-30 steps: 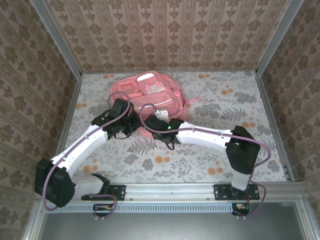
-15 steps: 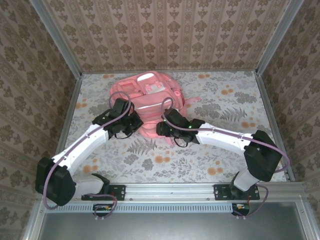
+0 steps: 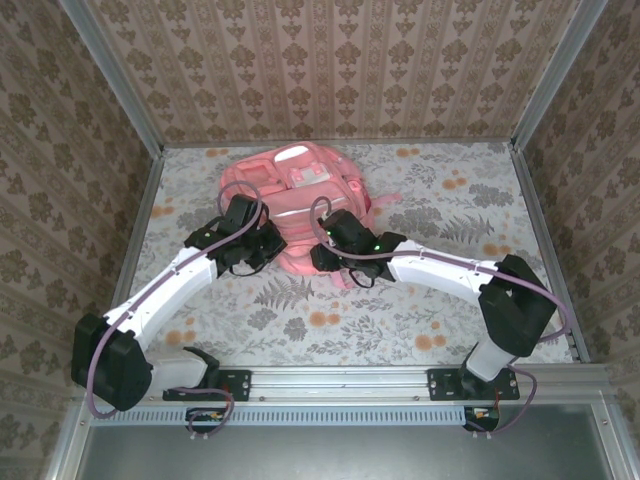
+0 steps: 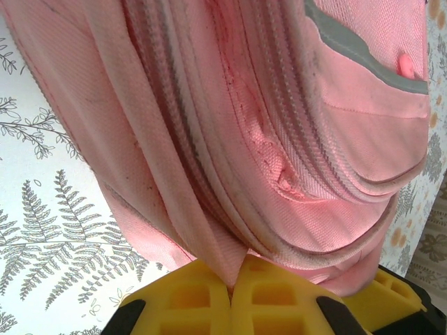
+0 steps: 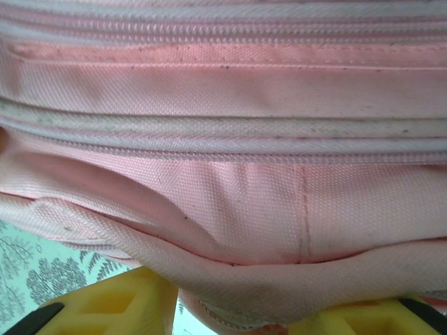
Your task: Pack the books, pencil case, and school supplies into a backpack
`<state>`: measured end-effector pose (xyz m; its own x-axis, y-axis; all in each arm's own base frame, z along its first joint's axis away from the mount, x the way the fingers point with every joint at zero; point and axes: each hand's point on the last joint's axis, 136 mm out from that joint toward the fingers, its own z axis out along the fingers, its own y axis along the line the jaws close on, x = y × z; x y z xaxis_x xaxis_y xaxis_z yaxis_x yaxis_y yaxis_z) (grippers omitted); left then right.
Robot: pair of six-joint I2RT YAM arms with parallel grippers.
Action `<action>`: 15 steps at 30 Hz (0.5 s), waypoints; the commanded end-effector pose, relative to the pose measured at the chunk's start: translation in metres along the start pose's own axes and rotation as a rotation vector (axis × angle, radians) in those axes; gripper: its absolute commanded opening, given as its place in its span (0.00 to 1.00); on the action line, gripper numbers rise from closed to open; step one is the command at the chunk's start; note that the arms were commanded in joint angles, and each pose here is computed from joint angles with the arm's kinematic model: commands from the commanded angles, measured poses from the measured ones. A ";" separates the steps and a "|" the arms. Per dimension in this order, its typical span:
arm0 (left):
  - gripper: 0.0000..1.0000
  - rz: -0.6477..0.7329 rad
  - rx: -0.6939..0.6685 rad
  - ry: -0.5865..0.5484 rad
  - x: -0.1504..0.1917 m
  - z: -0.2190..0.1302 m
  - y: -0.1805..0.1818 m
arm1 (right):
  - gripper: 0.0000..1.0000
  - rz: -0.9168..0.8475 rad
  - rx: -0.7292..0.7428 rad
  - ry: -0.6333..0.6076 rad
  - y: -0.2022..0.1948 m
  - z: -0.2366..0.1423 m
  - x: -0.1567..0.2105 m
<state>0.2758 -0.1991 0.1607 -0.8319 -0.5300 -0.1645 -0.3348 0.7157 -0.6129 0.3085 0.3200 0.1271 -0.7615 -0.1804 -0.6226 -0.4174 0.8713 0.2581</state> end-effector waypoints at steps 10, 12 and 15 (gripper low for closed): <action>0.00 0.015 0.149 -0.041 -0.012 -0.013 -0.046 | 0.31 -0.209 -0.009 -0.022 0.025 0.006 -0.003; 0.00 0.015 0.150 -0.041 -0.013 -0.013 -0.046 | 0.29 -0.210 -0.002 -0.038 0.025 0.006 -0.006; 0.00 0.013 0.150 -0.039 -0.012 -0.013 -0.046 | 0.30 -0.210 0.013 -0.058 0.026 0.008 -0.010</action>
<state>0.2758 -0.1990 0.1587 -0.8302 -0.5349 -0.1569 -0.3449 0.7140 -0.6093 0.3014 0.3320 0.1200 -0.6790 -0.3359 -0.6528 -0.5346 0.8356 0.1261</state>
